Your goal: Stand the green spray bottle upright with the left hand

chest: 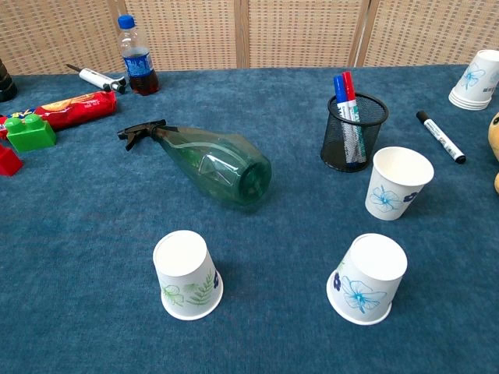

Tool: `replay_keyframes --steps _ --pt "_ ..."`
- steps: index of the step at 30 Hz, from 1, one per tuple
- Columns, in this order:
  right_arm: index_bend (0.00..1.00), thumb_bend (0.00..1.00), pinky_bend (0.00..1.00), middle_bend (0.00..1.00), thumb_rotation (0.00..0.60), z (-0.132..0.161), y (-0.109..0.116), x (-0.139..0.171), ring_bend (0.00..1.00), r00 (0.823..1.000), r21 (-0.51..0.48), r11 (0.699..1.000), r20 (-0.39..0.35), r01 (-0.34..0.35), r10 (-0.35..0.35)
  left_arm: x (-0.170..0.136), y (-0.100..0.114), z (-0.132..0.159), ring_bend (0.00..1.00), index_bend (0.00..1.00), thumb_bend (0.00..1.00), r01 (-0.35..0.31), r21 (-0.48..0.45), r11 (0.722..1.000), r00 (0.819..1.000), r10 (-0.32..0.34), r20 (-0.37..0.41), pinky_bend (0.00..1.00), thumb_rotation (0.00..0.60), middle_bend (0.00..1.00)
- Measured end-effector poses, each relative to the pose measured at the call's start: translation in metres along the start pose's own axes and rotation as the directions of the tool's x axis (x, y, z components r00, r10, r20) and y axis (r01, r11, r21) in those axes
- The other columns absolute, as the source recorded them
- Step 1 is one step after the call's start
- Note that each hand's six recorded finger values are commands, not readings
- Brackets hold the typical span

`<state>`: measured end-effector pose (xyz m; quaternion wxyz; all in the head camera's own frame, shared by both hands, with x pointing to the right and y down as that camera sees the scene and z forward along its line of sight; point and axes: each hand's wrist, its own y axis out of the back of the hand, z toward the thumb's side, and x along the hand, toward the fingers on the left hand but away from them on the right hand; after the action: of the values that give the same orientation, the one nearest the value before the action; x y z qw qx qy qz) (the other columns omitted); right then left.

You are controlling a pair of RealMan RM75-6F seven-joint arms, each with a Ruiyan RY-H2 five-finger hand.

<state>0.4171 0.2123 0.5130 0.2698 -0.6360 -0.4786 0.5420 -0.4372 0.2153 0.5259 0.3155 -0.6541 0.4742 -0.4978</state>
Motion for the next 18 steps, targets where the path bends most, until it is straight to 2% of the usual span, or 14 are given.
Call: replay_keyframes --steps 11,18 --pt "0.3 0.39 0.17 0.27 0.6 0.0015 -0.0008 -0.0003 0.08 1.0 -0.007 1.0 -0.004 0.001 -0.002 0.002 0.0007 0.0025 0.18 0.29 0.45 0.014 0.004 1.0 1.0 -0.014 0.016 0.2 0.6 0.25" --pt "0.3 0.39 0.17 0.27 0.6 -0.0012 0.0014 0.0045 0.08 1.0 -0.01 1.0 0.004 0.009 -0.009 0.0042 0.0031 0.0092 0.21 0.28 0.45 0.082 -0.021 0.996 0.995 -0.081 0.057 0.2 0.6 0.27"
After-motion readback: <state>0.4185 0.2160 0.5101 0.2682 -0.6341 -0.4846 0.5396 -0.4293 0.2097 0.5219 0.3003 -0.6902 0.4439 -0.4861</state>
